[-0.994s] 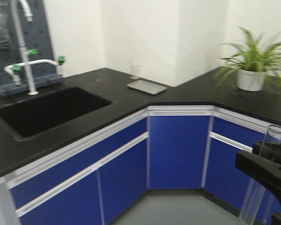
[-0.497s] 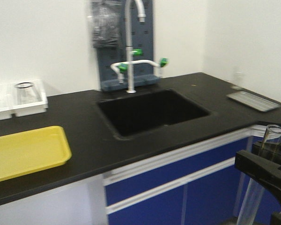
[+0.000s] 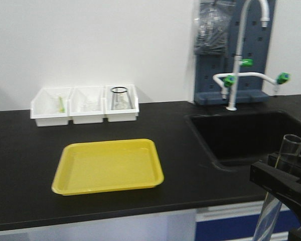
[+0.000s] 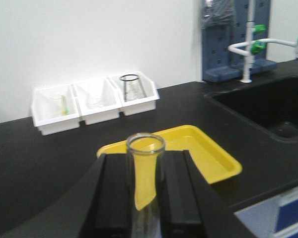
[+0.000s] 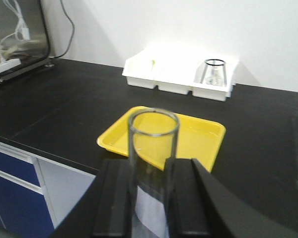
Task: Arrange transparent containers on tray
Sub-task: 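Drive the base to the counter with the yellow tray, holding both tubes, then position both held tubes above the yellow tray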
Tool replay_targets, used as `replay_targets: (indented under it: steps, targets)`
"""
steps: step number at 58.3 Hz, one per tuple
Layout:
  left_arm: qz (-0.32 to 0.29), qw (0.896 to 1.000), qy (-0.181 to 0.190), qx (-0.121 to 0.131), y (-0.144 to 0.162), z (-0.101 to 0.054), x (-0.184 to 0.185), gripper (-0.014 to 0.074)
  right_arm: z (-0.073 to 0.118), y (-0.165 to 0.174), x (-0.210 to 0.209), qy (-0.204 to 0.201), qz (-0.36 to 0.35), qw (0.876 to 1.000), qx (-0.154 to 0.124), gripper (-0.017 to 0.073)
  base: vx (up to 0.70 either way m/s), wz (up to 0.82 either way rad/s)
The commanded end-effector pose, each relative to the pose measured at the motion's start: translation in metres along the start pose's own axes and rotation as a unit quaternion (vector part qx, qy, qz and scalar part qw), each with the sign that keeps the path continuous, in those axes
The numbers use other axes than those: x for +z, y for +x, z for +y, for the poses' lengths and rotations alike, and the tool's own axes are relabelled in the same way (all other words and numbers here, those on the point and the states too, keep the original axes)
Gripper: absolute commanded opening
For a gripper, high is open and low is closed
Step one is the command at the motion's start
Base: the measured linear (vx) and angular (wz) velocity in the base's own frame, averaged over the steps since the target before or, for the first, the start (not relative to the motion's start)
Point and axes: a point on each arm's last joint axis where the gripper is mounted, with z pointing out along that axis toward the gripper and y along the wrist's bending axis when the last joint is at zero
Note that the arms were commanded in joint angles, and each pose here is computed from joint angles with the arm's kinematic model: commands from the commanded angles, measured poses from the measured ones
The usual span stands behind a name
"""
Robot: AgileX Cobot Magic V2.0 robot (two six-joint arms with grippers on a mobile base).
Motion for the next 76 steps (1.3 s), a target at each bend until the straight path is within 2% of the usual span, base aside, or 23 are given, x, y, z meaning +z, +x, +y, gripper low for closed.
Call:
replay_targets:
  steps: [1, 22, 76]
  targets:
    - [-0.059, 0.998, 0.015, -0.003, -0.0197, -0.0027, -0.0049, 0.0129, -0.0021, -0.0183, -0.0054, 0.012, -0.060, 0.998, -0.005, 0.0064, 0.18, 0.44]
    - [-0.059, 0.998, 0.015, -0.003, -0.0197, -0.0027, -0.0049, 0.0129, -0.0020, -0.0180, -0.0053, 0.012, -0.059, 0.998, -0.005, 0.0064, 0.21, 0.27]
    - [-0.058, 0.998, 0.015, -0.003, -0.0197, -0.0027, -0.0048, 0.0129, -0.0014, -0.0154, -0.0050, 0.009, -0.044, 0.999, -0.005, 0.0064, 0.25, 0.05]
